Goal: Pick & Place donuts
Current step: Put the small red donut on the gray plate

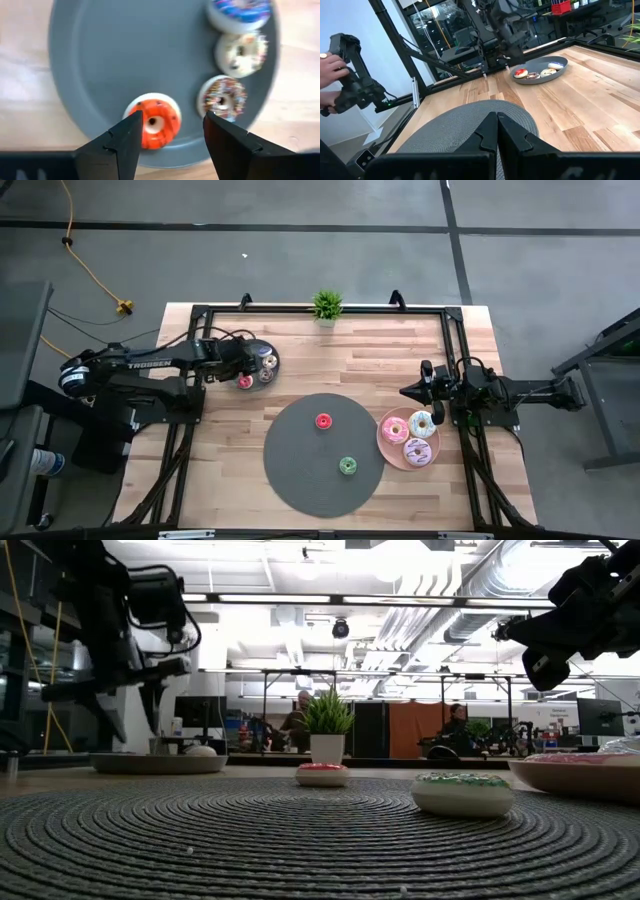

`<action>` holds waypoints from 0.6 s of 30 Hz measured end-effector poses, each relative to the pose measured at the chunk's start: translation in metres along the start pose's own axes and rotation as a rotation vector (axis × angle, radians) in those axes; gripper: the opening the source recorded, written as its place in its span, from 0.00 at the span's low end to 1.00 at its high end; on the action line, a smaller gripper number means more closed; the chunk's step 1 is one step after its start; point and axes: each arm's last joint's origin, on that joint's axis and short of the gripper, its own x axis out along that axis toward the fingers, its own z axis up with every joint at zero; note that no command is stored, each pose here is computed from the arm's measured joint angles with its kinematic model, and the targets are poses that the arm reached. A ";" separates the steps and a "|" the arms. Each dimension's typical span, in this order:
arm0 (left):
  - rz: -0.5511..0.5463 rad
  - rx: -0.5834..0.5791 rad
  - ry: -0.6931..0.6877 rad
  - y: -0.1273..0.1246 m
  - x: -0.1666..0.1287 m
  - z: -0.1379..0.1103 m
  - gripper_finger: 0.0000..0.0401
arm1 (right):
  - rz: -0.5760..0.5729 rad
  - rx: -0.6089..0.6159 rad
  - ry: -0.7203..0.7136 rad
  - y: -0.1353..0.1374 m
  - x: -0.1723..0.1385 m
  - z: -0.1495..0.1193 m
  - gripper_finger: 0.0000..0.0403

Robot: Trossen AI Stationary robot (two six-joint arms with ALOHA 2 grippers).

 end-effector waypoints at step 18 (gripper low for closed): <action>-0.475 0.536 0.117 -0.039 -0.017 0.002 0.50 | 0.000 0.000 0.000 0.000 0.000 0.000 0.00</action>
